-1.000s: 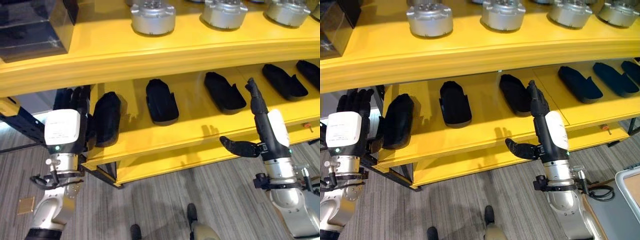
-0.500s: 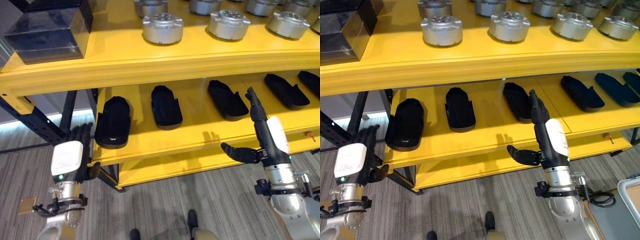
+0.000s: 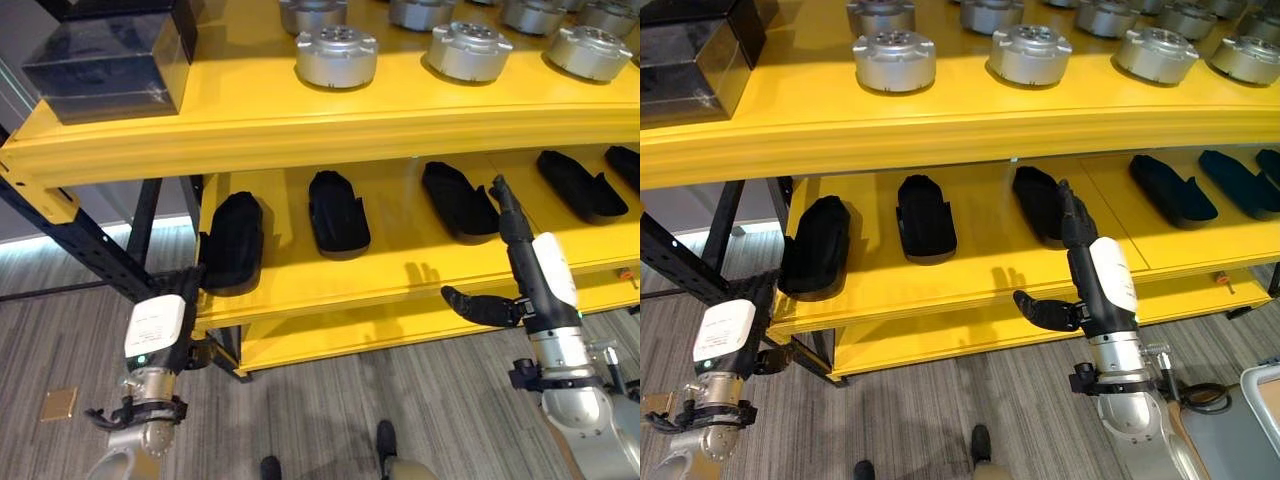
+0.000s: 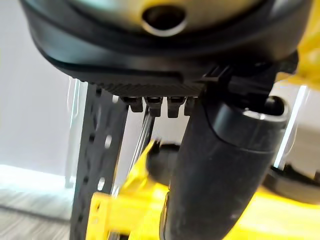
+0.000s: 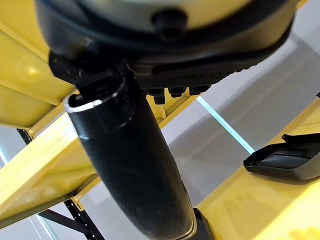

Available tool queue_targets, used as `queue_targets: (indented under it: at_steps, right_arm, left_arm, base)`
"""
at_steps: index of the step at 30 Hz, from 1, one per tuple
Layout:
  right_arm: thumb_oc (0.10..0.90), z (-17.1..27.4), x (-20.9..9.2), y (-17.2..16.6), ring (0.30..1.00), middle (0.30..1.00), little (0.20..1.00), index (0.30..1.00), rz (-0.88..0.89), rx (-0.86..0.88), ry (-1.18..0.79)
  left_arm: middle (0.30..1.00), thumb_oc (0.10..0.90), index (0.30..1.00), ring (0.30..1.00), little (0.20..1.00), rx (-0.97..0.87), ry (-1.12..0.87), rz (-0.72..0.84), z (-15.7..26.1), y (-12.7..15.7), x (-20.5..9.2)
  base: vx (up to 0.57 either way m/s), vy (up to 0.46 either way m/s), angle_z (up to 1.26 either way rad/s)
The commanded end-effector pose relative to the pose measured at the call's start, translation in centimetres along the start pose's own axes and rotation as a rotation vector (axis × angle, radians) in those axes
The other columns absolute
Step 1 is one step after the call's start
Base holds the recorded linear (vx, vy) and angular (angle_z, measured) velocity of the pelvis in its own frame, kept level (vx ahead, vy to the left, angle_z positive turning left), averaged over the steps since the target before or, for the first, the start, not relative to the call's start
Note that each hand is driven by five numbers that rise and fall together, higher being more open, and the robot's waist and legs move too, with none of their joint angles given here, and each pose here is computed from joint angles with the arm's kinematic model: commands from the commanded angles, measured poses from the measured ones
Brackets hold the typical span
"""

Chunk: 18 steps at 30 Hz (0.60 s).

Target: Move parts from the plastic box to the shelf.

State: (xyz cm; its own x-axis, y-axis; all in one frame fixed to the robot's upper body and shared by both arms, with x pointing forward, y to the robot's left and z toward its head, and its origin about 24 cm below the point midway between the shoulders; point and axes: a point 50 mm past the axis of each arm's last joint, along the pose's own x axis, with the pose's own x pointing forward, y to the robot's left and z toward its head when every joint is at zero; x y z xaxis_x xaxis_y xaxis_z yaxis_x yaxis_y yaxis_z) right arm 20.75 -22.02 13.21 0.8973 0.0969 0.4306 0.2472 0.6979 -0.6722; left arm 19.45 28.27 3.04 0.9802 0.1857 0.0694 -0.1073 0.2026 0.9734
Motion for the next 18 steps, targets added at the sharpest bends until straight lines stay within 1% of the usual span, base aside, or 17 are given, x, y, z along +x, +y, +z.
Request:
queue_targets:
  at_steps: [1, 6, 18]
  right_arm:
    - [0.900, 3.4, 1.9, -3.2, 1.000, 1.000, 1.000, 1.000, -0.164, -0.005, -0.223]
    - [0.900, 3.7, 2.1, -3.0, 1.000, 1.000, 1.000, 1.000, -0.155, -0.002, -0.239]
    - [0.900, 4.1, 2.5, -3.0, 1.000, 1.000, 1.000, 1.000, -0.160, 0.002, -0.274]
  left_arm:
    - [1.000, 0.900, 1.000, 1.000, 1.000, 0.029, -0.058, 0.185, 0.7, 3.8, 3.5]
    - [1.000, 0.900, 1.000, 1.000, 1.000, 0.038, -0.042, 0.139, 0.8, 2.6, 4.3]
    - [1.000, 0.900, 1.000, 1.000, 1.000, 0.075, -0.024, 0.104, 1.0, 1.3, 5.8]
  base:
    - [0.00, 0.000, 0.00]
    - [0.00, 0.000, 0.00]
    - [0.00, 0.003, -0.01]
